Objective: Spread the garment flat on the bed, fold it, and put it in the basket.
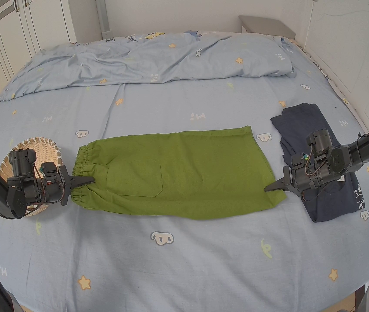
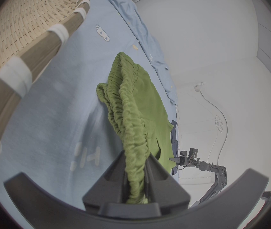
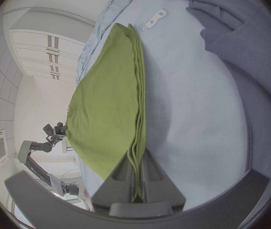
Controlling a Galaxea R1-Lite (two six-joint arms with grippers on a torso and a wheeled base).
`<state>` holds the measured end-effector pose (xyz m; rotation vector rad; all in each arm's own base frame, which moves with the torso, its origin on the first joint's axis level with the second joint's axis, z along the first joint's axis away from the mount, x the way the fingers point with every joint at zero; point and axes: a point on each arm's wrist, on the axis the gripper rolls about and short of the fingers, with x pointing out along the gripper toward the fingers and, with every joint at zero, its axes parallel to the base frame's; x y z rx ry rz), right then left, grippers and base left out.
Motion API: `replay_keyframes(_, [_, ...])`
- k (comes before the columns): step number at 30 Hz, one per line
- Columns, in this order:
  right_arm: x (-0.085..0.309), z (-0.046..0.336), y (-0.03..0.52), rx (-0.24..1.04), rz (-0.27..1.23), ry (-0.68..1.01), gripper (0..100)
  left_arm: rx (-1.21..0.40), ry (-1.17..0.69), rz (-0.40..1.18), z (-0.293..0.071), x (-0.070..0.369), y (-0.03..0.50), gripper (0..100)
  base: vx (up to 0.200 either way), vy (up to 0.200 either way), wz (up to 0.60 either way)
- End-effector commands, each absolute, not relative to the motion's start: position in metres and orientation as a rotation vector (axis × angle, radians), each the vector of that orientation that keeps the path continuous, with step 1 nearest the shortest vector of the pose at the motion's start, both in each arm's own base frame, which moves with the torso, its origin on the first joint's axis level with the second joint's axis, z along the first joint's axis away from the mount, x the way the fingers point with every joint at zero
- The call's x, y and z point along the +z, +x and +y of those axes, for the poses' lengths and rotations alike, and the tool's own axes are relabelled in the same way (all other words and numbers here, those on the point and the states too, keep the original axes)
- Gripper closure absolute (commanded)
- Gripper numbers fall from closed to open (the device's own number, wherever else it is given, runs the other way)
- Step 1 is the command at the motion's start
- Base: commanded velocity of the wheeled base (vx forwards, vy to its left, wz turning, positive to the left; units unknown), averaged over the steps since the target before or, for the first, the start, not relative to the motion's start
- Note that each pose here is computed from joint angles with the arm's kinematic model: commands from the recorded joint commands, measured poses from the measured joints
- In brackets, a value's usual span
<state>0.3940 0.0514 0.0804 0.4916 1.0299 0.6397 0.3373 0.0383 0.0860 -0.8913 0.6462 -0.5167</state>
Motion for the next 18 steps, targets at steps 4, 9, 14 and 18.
replay_keyframes(4, [0.102, 0.046, 0.389, 0.644, 0.971, 0.479, 100, -0.514, -0.89, 0.649, 0.039, 0.084, 0.338, 100, 0.0, 0.0, 0.0])
replay_keyframes(9, [0.125, 0.045, 0.366, 0.648, 0.941, 0.468, 100, -0.511, -0.895, 0.656, 0.04, 0.086, 0.336, 100, 0.0, 0.0, 0.0])
replay_keyframes(14, [0.119, 0.043, 0.345, 0.633, 0.99, 0.477, 100, -0.491, -0.917, 0.732, 0.036, 0.081, 0.327, 100, 0.0, 0.0, 0.0])
replay_keyframes(18, [0.1, 0.041, 0.312, 0.631, 1.071, 0.466, 100, -0.481, -0.881, 0.788, 0.036, 0.077, 0.309, 100, 0.0, 0.0, 0.0])
